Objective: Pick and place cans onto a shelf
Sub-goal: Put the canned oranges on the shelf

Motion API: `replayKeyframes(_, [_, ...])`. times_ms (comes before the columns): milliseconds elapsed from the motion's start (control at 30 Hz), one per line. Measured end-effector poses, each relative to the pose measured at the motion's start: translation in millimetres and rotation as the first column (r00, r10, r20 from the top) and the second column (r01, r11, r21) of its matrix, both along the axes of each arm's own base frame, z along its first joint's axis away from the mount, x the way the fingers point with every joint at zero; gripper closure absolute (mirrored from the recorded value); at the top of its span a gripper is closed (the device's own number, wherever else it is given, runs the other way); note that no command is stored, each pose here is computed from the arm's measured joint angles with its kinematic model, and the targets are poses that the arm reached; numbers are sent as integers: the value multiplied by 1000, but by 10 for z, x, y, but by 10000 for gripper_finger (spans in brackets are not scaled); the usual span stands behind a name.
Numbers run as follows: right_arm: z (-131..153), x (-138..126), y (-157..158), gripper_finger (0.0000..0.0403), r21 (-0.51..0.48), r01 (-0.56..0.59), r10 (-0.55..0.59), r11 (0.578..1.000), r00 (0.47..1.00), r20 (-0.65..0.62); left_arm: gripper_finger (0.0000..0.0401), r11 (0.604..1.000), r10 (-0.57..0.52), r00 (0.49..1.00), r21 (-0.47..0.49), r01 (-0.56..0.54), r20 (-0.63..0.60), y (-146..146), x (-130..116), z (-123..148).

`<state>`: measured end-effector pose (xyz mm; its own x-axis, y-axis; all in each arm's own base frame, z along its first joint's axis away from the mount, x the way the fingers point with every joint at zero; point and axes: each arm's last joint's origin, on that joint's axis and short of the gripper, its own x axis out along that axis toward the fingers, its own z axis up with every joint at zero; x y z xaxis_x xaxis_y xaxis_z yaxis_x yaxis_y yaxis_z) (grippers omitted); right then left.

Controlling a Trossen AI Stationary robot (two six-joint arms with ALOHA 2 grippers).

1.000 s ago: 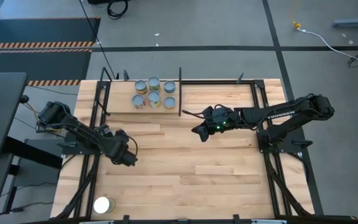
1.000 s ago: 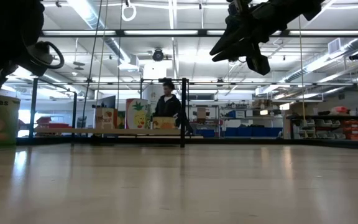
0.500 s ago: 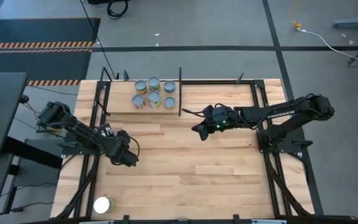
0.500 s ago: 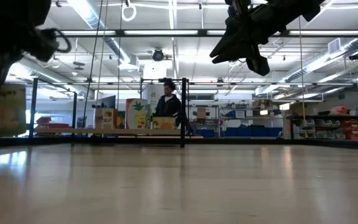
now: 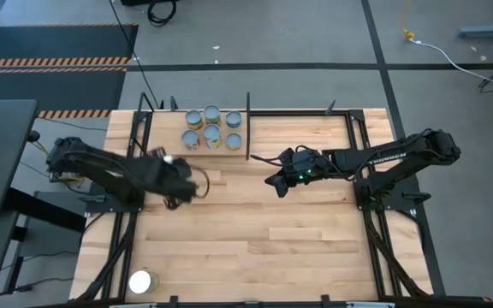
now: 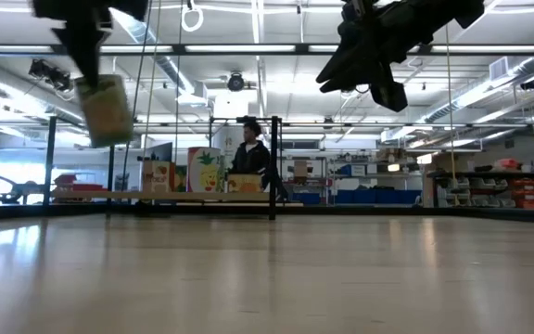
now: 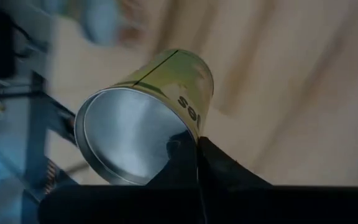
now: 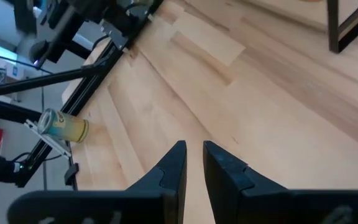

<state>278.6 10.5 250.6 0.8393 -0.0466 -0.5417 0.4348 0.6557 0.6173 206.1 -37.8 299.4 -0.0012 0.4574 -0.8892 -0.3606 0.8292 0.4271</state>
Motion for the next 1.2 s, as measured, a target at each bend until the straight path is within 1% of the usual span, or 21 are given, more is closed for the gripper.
replayKeyframes(133, [-2,-4,50,343,13,-10,10,1000,1000,-2,400,997,14,997,71,-20,78,315,-68,283])
replayKeyframes(233, [-3,-7,86,343,19,-19,19,1000,1000,-3,401,989,35,992,137,-51,119,568,-212,486])
replayKeyframes(300, [-6,-10,103,343,25,-20,21,999,1000,-6,401,977,62,993,195,-82,104,761,-318,578])
replayKeyframes(333, [-7,-10,106,343,27,-20,20,999,1000,-7,401,973,78,994,209,-94,81,860,-366,600])
replayKeyframes(433, [-9,-12,104,343,21,-11,11,1000,1000,-9,401,966,149,988,211,-151,23,1187,-466,598])
replayKeyframes(500, [-9,-12,97,343,9,6,-5,1000,1000,-9,401,969,161,987,191,-157,-7,1393,-491,540])
replayKeyframes(633, [-7,-10,63,343,-19,30,-30,999,1000,-6,401,980,113,993,169,-109,-19,1792,-439,399])
replayKeyframes(667, [-7,-9,52,343,-19,34,-34,999,999,-6,401,984,101,995,148,-97,-21,1879,-434,358])
replayKeyframes(733, [-6,-8,34,343,-19,40,-40,999,999,-5,401,994,83,996,75,-80,-37,2047,-410,241])
replayKeyframes(833, [-6,-7,24,343,-18,42,-42,999,999,-5,401,998,51,988,-31,-56,-144,2246,-386,-25])
replayKeyframes(933, [-6,-7,28,343,-18,39,-39,999,999,-5,401,994,50,976,-90,-70,-211,2416,-345,-288])
replayKeyframes(1000, [-6,-7,28,343,-19,38,-38,999,999,-6,401,990,68,973,-103,-93,-220,2510,-341,-396])
replayKeyframes(1067, [-6,-7,27,343,-19,39,-39,999,999,-6,401,989,92,973,-92,-114,-214,2590,-325,-456])
replayKeyframes(1200, [-8,-8,27,343,-20,39,-39,999,999,-8,401,988,120,969,-65,-137,-217,2658,-317,-496])
